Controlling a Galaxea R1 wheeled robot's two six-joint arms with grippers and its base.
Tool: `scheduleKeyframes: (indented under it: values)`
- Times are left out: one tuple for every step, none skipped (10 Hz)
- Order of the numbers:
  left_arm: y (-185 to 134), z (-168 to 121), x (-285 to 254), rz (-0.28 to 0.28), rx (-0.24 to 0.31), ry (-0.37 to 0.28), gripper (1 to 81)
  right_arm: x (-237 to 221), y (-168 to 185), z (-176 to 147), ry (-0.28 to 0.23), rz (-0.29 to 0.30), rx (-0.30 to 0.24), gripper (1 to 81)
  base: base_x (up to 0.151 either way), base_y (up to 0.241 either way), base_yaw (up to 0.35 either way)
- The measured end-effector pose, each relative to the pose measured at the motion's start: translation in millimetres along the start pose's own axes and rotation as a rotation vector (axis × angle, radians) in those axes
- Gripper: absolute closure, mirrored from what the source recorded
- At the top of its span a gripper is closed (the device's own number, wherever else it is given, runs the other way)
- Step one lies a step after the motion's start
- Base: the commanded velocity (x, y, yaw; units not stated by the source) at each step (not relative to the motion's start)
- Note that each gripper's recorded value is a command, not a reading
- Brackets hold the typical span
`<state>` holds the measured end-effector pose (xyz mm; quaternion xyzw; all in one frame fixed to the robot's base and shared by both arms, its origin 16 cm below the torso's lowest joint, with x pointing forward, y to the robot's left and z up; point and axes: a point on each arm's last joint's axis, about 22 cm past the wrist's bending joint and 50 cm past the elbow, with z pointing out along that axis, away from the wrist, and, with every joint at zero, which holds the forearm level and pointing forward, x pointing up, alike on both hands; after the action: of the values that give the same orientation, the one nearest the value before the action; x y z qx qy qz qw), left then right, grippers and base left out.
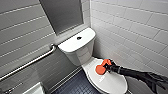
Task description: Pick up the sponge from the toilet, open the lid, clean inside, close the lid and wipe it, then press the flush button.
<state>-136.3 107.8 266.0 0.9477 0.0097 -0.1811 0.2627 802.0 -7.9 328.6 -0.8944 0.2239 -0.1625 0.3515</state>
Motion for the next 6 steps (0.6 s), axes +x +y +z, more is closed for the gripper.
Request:
scheduleKeyframes:
  values:
    - [0, 0, 0, 0.0, 0.0, 0.0, 1.0, 0, 1, -1, -0.001, -0.001, 0.008, 81.1, 0.0, 0.0, 0.0]
    - [0, 0, 0, 0.0, 0.0, 0.0, 1.0, 0, 5, -2, -0.004, -0.001, 0.005, 81.1, 0.0, 0.0, 0.0]
    - [0, 0, 0, 0.0, 0.0, 0.0, 1.0, -4, 9, -5, -0.012, 0.0, -0.004, 81.1, 0.0, 0.0, 0.0]
    - [0, 0, 0, 0.0, 0.0, 0.0, 1.0, -12, 11, -9, -0.029, -0.003, -0.012, 81.1, 0.0, 0.0, 0.0]
    - [0, 0, 0, 0.001, 0.0, 0.0, 1.0, -25, 13, -15, -0.058, -0.005, -0.017, 81.1, 0.0, 0.0, 0.0]
    - [0, 0, 0, 0.001, -0.001, 0.0, 1.0, -42, 15, -21, -0.091, -0.005, -0.017, 81.1, 0.0, 0.0, 0.0]
